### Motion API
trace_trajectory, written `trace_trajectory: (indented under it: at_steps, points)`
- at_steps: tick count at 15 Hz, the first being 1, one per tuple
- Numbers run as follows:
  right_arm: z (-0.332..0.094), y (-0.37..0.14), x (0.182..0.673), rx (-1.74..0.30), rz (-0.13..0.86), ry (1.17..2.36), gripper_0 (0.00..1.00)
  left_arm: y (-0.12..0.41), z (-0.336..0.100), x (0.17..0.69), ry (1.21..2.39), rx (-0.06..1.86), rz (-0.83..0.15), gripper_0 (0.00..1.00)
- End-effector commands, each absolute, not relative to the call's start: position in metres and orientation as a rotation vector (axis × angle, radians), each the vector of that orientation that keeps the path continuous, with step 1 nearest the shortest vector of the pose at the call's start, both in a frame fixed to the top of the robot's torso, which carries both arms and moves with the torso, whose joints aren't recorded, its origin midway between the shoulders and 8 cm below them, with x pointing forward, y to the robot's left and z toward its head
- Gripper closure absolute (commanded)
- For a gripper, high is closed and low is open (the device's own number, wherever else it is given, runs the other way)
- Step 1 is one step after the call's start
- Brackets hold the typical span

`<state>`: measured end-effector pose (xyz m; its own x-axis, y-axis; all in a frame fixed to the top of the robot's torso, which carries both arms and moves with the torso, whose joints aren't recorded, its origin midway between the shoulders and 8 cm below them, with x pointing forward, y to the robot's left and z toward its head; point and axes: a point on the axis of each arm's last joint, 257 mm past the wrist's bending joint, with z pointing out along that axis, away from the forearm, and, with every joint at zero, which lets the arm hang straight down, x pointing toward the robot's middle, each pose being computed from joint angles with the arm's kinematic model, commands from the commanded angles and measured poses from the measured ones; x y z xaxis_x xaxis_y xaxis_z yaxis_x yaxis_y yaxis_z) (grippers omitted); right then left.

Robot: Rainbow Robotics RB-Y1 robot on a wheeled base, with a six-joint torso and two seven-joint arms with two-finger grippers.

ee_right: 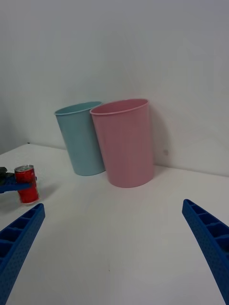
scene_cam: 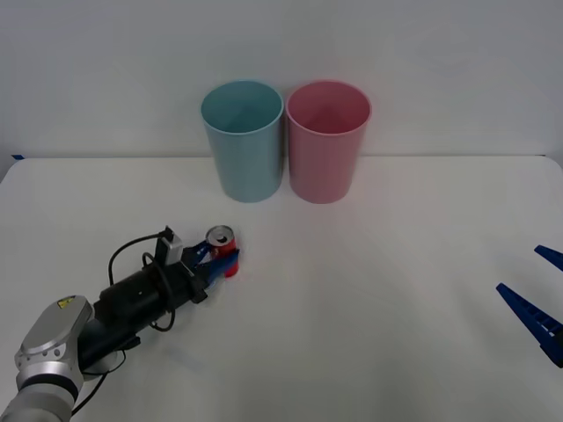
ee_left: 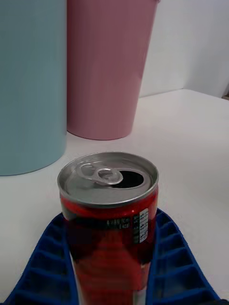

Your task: Grasp the object on the table and drop it into the matching bin: aluminum can to the light blue bin, PET bottle to the pink bin.

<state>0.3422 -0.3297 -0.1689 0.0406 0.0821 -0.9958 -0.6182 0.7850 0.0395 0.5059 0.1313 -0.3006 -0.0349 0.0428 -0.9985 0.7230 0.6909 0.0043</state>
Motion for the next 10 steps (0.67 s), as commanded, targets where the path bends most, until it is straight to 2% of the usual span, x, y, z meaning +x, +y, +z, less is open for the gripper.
trace_trajectory:
  at_steps: [1, 6, 10]
  points:
    - [-0.169, -0.33, 0.342, -0.465, 0.567, 1.441, 0.0, 0.131, -0.301, 0.506, 1.528, 0.654, -0.617, 1.0]
    - [-0.169, -0.33, 0.342, -0.465, 0.567, 1.441, 0.0, 0.145, -0.291, 0.512, 1.514, 0.63, -0.596, 1.0]
    - [-0.169, -0.33, 0.342, -0.465, 0.567, 1.441, 0.0, 0.158, -0.262, 0.52, 1.466, 0.602, -0.593, 1.0]
